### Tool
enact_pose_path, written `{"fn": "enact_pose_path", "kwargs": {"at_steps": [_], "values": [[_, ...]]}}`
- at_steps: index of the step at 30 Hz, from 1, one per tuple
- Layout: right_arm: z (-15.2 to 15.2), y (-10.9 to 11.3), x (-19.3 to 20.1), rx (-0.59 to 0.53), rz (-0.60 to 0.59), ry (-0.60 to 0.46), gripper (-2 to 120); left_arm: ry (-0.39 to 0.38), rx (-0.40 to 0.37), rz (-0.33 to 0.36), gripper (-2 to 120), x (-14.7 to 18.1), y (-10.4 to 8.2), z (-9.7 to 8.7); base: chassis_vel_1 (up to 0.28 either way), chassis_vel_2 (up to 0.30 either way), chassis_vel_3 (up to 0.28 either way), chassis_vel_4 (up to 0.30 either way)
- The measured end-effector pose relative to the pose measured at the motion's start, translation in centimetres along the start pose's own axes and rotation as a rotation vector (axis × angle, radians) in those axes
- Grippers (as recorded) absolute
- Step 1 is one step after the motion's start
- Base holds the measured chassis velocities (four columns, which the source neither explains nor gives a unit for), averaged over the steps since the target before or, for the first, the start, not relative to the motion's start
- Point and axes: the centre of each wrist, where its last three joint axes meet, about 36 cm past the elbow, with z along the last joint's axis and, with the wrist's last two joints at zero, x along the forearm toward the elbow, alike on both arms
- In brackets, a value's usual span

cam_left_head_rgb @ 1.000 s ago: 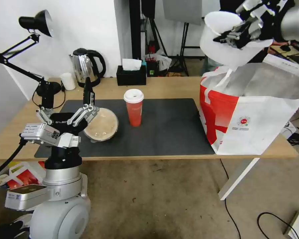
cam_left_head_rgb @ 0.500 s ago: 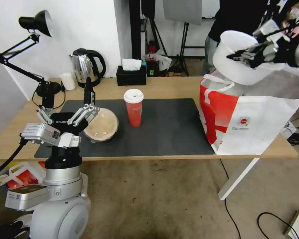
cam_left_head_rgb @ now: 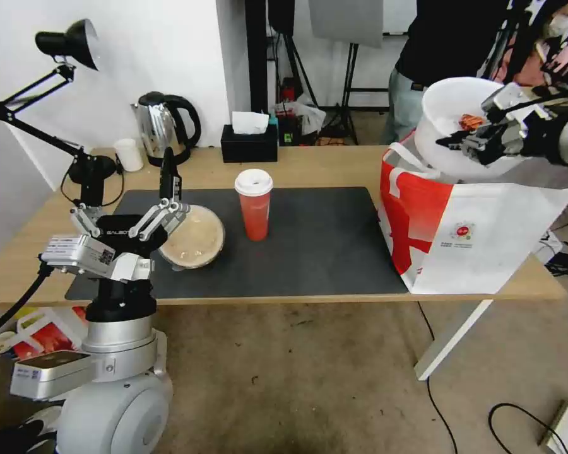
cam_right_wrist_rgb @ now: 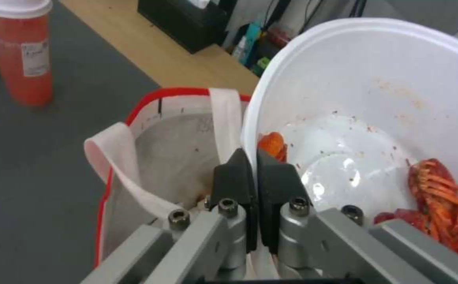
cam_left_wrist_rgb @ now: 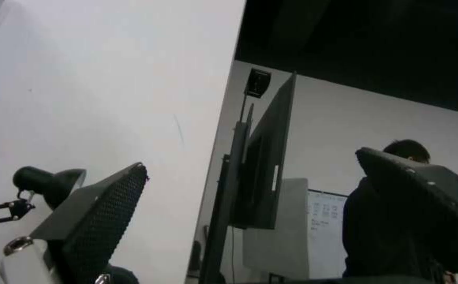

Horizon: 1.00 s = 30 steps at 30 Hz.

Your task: Pick up the trash from the table and place it into the takeout bag.

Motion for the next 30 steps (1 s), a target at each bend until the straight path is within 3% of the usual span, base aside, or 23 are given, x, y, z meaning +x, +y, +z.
{"fn": "enact_pose_path", "kwargs": {"at_steps": [16, 30], "values": [[1.5, 1.6, 0.3, 0.009, -0.021, 0.027, 0, 0.004, 0.006, -0.002, 100, 0.1, -0.2, 0.1, 0.0, 0.0, 0.0, 0.0], [0.3, 2.5, 0.6, 0.006, -0.055, -0.016, 0, -0.005, 0.01, 0.002, 100, -0.2, -0.3, 0.2, 0.0, 0.0, 0.0, 0.0]]}}
